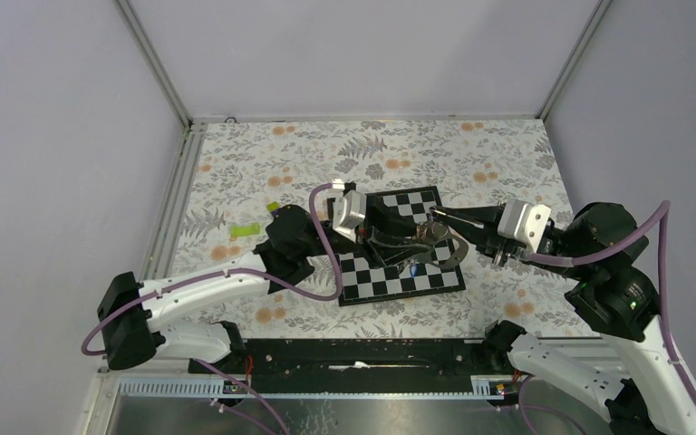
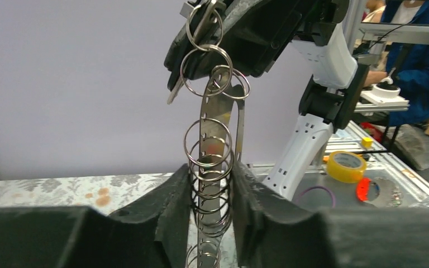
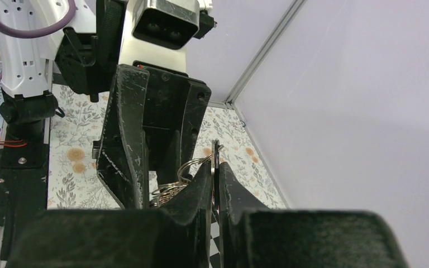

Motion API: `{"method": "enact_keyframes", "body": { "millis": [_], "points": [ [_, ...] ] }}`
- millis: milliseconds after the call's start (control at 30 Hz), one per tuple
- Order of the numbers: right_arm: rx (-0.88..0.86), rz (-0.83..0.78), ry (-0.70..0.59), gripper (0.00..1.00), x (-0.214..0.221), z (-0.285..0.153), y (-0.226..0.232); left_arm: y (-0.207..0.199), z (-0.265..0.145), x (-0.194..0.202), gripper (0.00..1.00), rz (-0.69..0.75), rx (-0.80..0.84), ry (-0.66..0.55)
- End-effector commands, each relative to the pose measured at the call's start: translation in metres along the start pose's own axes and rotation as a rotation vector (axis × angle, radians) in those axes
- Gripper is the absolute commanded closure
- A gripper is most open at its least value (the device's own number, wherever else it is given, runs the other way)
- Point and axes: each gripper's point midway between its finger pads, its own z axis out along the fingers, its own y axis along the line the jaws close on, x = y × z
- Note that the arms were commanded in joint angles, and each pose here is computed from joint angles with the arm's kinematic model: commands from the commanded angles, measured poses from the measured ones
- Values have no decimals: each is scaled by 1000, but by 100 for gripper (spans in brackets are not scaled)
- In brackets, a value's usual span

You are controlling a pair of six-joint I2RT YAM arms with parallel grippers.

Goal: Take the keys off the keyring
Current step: Remove the key from the keyring.

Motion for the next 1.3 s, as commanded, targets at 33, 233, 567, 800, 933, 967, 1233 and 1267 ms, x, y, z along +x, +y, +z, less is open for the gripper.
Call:
{"method": "enact_keyframes", "body": {
  "millis": [33, 233, 567, 800, 933, 967, 1233, 1267],
  "points": [
    [45, -51, -63, 100, -20, -3, -11, -11, 4, -29, 79, 32, 57, -73],
    [63, -70, -31, 100, -14, -9, -12, -8, 1, -28, 100, 35, 32, -15],
    [108, -149, 71, 100, 3, -19, -21, 11, -12, -30, 100, 90, -98, 259],
    [109, -169, 97, 100, 9, -22, -21, 21, -26, -12, 100, 70, -147, 493],
    [108, -176, 79, 100, 5, -22, -20, 23, -28, 3, 100, 48, -136, 586],
    [106, -178, 75, 100, 4, -22, -20, 23, -28, 6, 100, 42, -130, 598],
    [83, -225, 49, 100, -8, -19, -22, 22, -25, 21, 100, 9, -102, 648],
    [80, -231, 47, 100, -8, -18, -22, 23, -25, 22, 100, 7, -102, 651]
  ]
}}
